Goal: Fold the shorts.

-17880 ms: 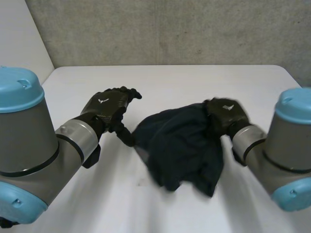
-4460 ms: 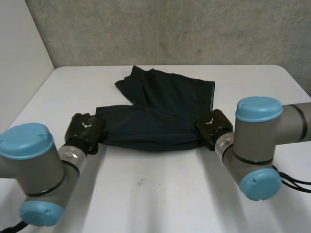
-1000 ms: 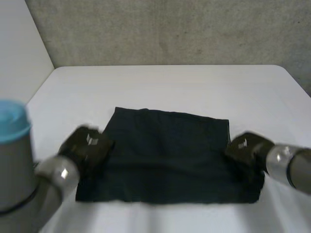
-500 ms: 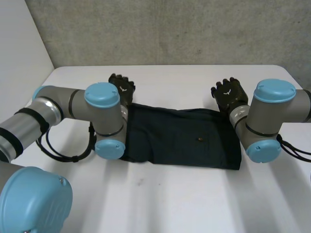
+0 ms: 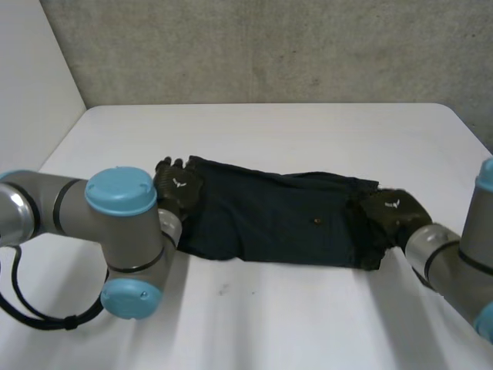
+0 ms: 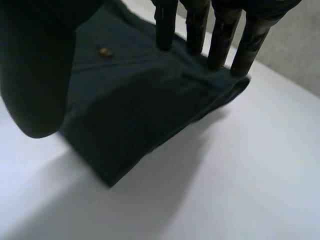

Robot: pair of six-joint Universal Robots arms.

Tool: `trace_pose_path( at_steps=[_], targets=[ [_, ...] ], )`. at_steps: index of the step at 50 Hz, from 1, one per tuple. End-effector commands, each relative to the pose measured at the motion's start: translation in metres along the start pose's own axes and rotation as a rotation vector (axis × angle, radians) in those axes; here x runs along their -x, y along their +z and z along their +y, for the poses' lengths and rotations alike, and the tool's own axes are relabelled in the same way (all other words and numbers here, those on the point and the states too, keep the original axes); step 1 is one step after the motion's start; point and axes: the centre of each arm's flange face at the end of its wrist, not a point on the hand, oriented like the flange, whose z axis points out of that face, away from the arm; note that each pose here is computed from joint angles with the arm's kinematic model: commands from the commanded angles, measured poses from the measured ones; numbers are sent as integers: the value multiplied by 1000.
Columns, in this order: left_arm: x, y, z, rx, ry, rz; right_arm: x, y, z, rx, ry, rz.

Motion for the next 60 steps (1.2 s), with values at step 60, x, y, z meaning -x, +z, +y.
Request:
trace_pose_path(
  at_steps=[60],
  targets=[
    [84,-72,-62,-221,-307,-112,191,-10,-52,-422,-759,-514]
  ],
)
